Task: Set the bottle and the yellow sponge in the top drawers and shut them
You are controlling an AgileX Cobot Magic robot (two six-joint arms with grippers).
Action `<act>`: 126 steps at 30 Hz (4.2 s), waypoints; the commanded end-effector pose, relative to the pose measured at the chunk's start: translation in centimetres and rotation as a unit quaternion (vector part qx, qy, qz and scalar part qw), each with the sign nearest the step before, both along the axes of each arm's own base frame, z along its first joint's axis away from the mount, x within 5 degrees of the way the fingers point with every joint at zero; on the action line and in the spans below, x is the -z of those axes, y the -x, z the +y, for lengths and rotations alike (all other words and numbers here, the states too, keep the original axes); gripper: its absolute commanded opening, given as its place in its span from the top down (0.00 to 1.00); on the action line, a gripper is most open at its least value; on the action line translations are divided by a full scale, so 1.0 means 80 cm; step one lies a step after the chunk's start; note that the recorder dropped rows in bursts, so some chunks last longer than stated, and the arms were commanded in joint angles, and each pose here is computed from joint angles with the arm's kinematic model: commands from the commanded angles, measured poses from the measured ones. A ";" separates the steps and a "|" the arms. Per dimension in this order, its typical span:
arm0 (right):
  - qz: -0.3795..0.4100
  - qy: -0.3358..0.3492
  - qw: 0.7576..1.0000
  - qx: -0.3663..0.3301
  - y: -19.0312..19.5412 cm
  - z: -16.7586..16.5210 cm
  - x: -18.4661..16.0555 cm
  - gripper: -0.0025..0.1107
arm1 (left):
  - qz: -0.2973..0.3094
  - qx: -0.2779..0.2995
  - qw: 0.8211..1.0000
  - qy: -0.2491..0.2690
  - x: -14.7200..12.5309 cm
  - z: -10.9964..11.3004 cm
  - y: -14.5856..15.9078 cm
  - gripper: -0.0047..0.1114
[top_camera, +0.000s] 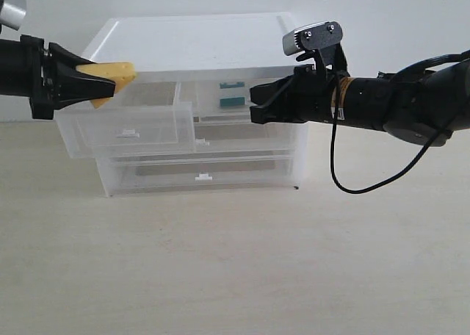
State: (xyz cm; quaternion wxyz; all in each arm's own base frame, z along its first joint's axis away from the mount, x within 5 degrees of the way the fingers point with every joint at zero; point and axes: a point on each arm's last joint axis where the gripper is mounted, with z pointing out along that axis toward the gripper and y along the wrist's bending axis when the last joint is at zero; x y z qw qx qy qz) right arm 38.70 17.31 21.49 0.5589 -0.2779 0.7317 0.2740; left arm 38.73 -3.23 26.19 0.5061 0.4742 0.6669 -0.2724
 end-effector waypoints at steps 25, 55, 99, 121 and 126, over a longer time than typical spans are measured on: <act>-0.003 0.003 1.000 0.014 -0.002 -0.003 -0.005 0.98 | -0.074 -0.045 0.994 0.069 -0.077 -0.003 0.020 0.72; 0.000 0.008 1.000 0.018 -0.003 -0.004 -0.004 0.98 | 0.031 -0.082 0.990 0.114 0.110 -0.022 0.056 0.93; -0.015 0.037 0.999 -0.029 0.037 -0.010 -0.039 0.98 | -0.043 -0.112 0.987 0.109 0.063 -0.019 0.086 0.93; -0.146 -0.044 0.979 0.133 0.279 -0.124 -0.136 0.98 | -0.134 -0.456 0.847 0.237 -0.042 0.032 0.282 0.93; -0.161 -0.064 0.974 0.148 0.326 -0.142 -0.126 0.98 | -0.190 -0.433 0.832 0.288 -0.053 0.027 0.338 0.93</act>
